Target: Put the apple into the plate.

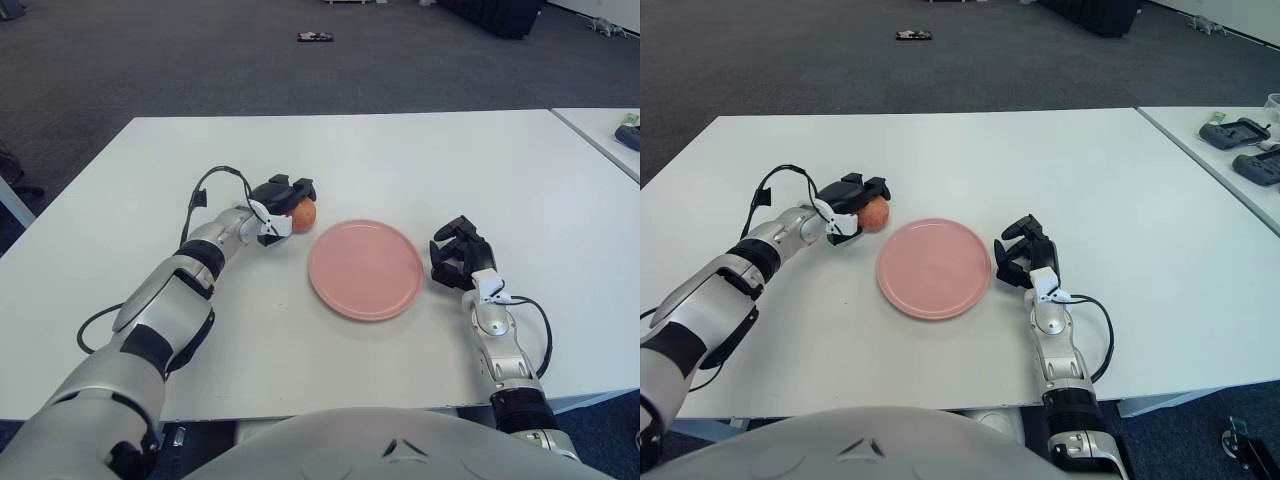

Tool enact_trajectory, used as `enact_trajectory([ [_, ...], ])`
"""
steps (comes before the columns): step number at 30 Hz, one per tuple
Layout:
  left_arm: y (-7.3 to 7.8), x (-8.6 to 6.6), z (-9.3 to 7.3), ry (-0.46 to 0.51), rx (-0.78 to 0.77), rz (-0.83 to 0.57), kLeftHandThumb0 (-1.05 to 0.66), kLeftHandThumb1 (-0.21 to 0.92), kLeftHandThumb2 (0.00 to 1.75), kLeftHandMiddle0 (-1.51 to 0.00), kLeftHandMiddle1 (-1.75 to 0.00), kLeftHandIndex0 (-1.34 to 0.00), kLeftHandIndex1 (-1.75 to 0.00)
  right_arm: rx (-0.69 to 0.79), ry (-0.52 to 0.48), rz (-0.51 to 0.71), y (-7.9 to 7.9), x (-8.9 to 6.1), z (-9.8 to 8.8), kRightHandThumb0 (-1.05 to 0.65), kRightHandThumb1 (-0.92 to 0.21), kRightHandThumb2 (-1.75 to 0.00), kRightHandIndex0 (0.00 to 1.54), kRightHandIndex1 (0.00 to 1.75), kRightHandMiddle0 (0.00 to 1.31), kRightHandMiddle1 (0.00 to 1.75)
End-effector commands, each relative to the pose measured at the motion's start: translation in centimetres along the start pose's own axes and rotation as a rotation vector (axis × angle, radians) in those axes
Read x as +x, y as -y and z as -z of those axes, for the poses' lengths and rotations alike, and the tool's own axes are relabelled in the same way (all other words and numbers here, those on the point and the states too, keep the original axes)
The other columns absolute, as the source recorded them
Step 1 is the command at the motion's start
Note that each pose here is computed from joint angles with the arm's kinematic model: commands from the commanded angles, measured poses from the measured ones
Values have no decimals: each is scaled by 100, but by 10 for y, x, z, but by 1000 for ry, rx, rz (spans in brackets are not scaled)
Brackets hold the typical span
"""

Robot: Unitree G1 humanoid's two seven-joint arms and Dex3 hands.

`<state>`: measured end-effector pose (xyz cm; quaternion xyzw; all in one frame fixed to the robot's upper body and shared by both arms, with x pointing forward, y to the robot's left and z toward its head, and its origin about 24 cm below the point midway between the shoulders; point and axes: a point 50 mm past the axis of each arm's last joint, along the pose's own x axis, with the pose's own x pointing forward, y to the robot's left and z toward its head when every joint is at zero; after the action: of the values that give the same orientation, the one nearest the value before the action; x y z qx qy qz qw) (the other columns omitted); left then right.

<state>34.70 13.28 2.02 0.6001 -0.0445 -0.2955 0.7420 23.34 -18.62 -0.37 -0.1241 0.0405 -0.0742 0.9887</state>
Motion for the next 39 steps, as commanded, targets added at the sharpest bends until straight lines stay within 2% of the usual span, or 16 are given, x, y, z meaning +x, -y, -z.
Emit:
enact_trajectory([
  [1, 31, -10, 9, -52, -5, 135, 0, -10, 175, -96, -163, -69, -175, -36, -114, -6, 1, -8, 20, -41, -54, -105, 66, 156, 43, 175],
  [10, 30, -10, 9, -74, -47, 124, 0, -9, 175, -95, -164, -69, -175, -49, -119, -7, 1, -8, 20, -41, -54, -104, 64, 157, 43, 175],
  [22, 30, -10, 10, -99, -140, 121, 0, -10, 175, -96, -162, -70, -175, -36, -91, -18, 0, -9, 19, -41, -54, -105, 69, 156, 44, 175],
  [27, 27, -10, 12, -122, -350, 111, 0, -10, 175, -97, -161, -70, -175, -38, -98, -10, 0, -9, 19, -41, -53, -106, 69, 154, 44, 175],
  [32, 21, -10, 13, -107, -552, 75, 0, -10, 175, -97, -161, -70, -175, -38, -103, -6, 0, -9, 19, -41, -54, -105, 67, 155, 44, 175],
  [39, 12, -12, 15, -57, -707, 26, 0, -10, 175, -97, -161, -70, -175, -40, -113, -3, 0, -9, 20, -41, -53, -106, 65, 158, 44, 175],
])
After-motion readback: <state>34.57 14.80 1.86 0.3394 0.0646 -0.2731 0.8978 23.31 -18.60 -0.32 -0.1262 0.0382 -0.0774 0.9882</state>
